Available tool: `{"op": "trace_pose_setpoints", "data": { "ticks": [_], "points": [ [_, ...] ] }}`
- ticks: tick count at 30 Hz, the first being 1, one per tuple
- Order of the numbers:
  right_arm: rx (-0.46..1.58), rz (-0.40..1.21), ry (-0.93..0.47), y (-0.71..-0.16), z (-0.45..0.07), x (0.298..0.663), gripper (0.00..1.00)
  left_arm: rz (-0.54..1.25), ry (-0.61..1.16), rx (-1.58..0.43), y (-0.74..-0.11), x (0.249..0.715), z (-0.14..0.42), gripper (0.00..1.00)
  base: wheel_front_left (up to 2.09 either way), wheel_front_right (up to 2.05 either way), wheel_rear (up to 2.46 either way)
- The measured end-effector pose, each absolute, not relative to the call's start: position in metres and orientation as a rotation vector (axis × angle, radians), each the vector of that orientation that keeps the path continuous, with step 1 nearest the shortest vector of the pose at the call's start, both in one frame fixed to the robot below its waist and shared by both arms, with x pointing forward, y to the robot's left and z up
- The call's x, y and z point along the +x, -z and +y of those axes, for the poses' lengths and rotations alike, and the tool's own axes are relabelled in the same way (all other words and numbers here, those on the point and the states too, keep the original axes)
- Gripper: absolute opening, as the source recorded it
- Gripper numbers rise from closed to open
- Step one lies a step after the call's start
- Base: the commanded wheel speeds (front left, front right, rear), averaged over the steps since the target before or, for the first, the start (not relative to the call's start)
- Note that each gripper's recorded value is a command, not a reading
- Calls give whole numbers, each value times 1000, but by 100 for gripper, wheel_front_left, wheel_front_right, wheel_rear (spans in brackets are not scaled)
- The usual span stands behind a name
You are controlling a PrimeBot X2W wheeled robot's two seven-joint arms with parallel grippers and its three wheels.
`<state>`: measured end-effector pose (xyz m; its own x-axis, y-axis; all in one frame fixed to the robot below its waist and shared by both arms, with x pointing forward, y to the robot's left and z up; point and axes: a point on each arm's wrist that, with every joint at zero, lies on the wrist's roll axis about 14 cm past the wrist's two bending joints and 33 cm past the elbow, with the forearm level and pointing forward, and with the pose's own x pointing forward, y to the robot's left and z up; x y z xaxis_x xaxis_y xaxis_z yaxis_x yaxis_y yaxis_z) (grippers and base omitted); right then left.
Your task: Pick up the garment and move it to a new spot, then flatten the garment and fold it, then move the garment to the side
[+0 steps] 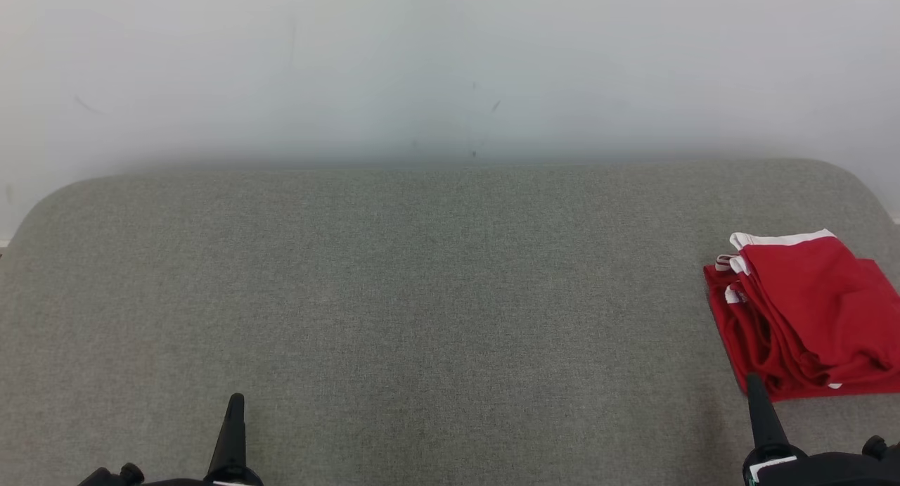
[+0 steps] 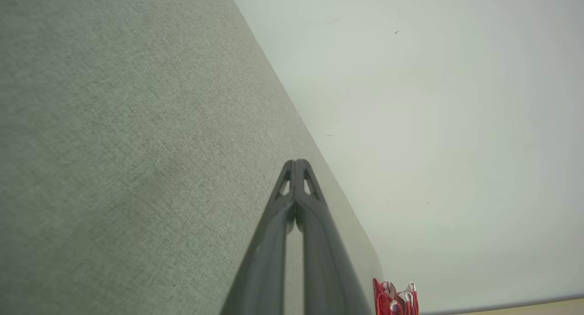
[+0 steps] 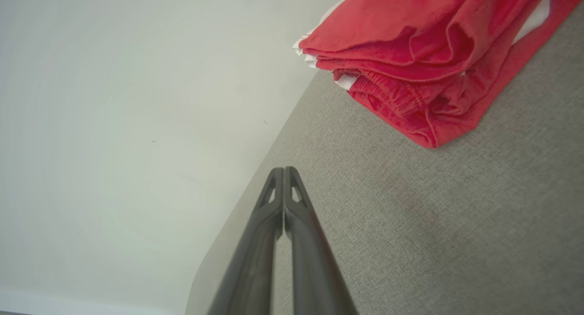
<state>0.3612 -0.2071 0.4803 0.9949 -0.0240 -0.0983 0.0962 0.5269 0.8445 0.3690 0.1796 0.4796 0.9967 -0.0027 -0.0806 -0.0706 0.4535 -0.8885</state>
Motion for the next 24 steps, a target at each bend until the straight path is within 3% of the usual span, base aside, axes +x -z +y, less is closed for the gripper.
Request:
{"op": "trace_pose_setpoints", "data": {
  "ticks": [24],
  "points": [
    [1263, 19, 81, -490, -218, 361, 0, 82, -10, -1312, -488, 378, 174, 0, 0, 0, 0]
  ]
}}
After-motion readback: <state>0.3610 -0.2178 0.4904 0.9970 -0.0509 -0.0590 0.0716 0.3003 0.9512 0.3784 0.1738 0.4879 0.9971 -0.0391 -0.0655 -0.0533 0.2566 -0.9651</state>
